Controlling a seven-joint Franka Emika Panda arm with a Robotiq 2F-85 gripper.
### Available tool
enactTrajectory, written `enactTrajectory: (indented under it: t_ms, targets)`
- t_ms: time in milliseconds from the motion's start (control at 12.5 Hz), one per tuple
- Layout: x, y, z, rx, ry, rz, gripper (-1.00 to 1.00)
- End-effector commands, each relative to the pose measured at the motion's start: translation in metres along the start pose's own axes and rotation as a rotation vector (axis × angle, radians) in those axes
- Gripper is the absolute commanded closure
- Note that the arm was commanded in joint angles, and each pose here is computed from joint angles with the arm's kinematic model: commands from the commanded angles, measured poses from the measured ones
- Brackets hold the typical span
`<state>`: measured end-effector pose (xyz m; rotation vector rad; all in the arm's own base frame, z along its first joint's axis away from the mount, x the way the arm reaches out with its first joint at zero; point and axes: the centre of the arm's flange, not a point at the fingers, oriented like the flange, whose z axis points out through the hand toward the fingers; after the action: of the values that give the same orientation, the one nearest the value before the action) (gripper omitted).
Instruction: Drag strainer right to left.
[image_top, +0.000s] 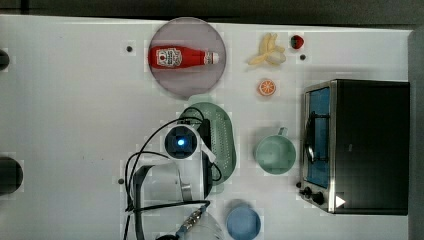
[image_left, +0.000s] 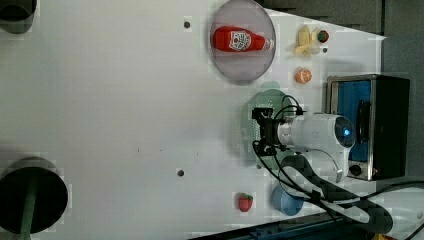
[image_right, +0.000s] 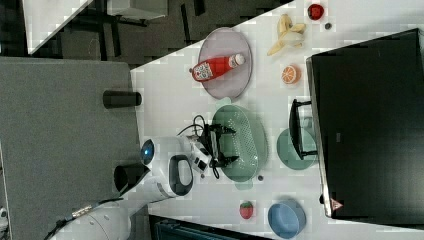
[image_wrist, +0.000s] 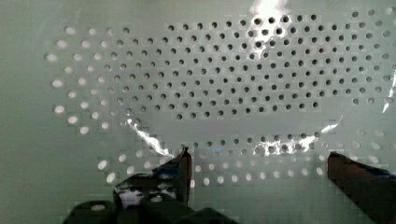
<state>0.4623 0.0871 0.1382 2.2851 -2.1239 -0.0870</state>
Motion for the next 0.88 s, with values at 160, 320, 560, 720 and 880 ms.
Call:
enactTrajectory:
  t_ms: [160, 320, 560, 720, 880]
  targets:
    - [-0.057, -0.006, -0.020, 0.052, -0.029, 0.062, -1.00]
    - [-0.079, -0.006, -0.019, 0.050, -0.037, 0.081, -1.00]
    - [-0.111, -0.009, -0.016, 0.049, -0.051, 0.076, -1.00]
    - [-0.129, -0.011, -0.014, 0.041, -0.052, 0.047, -1.00]
    - [-0.144, -0.014, -0.014, 0.033, -0.053, 0.046, -1.00]
